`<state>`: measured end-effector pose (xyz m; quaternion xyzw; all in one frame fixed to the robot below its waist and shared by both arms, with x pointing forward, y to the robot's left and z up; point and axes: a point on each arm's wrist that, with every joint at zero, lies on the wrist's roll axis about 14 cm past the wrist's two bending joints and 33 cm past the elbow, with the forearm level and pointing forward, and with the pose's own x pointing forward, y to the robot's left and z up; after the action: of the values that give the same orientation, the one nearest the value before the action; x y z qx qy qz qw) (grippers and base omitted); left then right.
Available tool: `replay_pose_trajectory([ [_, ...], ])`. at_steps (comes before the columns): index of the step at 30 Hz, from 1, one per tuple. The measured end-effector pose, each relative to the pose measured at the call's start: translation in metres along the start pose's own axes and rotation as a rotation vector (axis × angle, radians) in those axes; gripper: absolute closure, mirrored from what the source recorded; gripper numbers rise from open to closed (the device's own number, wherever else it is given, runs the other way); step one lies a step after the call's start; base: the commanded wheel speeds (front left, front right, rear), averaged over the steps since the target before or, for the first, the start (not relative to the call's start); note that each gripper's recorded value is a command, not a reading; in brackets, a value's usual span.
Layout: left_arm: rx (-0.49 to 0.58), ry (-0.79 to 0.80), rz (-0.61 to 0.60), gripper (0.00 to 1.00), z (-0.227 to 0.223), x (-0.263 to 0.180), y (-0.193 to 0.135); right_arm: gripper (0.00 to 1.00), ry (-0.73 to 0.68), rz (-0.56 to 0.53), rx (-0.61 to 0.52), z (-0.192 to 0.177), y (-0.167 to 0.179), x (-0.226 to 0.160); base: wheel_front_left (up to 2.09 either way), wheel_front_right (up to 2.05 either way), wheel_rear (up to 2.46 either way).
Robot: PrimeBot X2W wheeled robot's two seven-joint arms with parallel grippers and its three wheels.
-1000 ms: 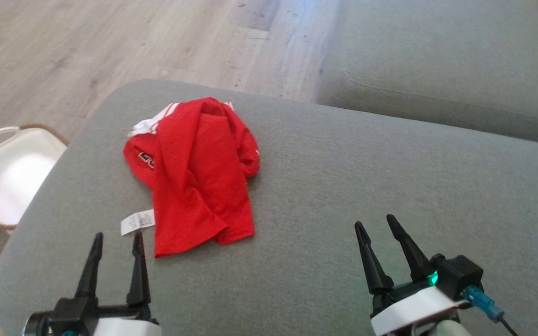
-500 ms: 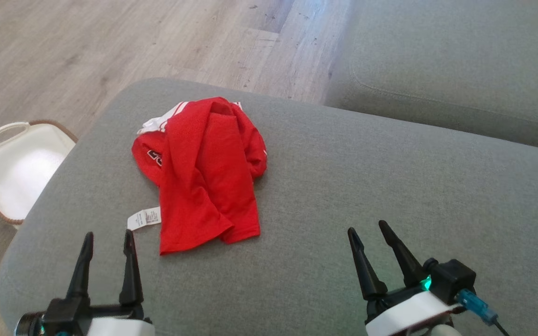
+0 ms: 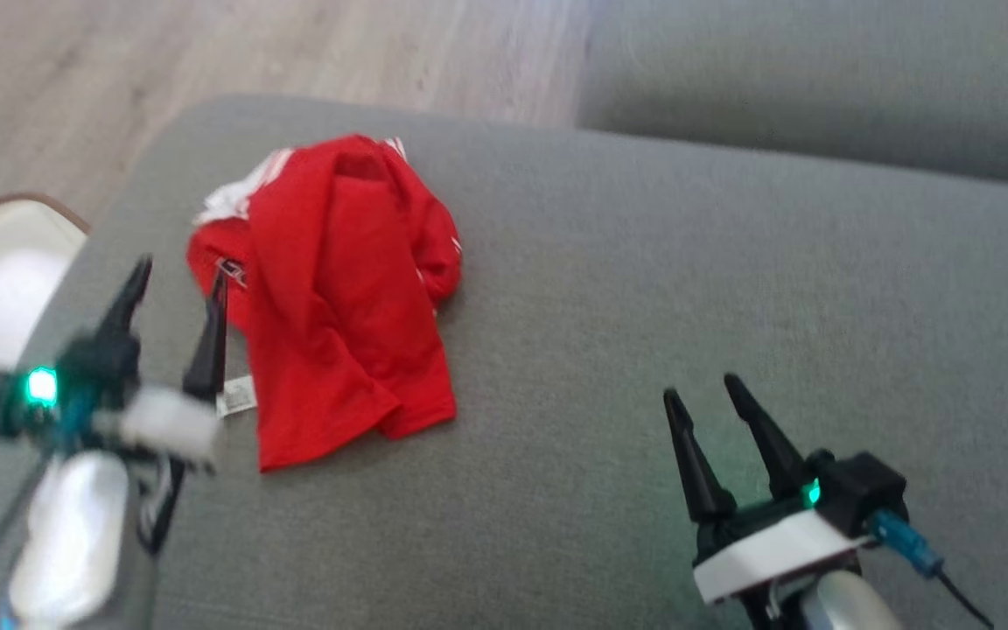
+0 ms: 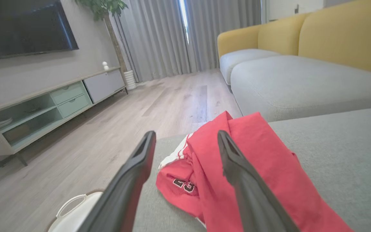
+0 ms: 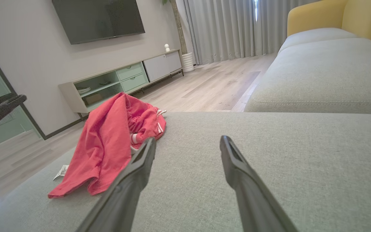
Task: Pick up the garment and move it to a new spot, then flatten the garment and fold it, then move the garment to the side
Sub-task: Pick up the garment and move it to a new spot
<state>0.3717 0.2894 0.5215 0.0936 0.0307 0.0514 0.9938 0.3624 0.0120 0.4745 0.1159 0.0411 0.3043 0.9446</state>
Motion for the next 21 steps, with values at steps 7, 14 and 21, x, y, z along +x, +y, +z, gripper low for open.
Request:
replay_pose_trajectory([
  [7,0.071,0.222,-0.158,0.0,-0.026,0.05,-0.033,0.0,-0.001,-0.069,0.017,-0.003,-0.029,0.007,0.0,0.0,0.0],
  [14,0.126,0.433,-0.203,0.0,-0.069,0.079,-0.035,0.0,0.003,-0.153,0.024,-0.006,-0.061,0.004,0.0,0.0,0.0],
  [21,0.073,0.53,-0.243,0.68,-0.098,0.084,-0.054,0.0,0.004,-0.215,0.025,-0.007,-0.079,-0.007,0.0,0.0,0.0],
])
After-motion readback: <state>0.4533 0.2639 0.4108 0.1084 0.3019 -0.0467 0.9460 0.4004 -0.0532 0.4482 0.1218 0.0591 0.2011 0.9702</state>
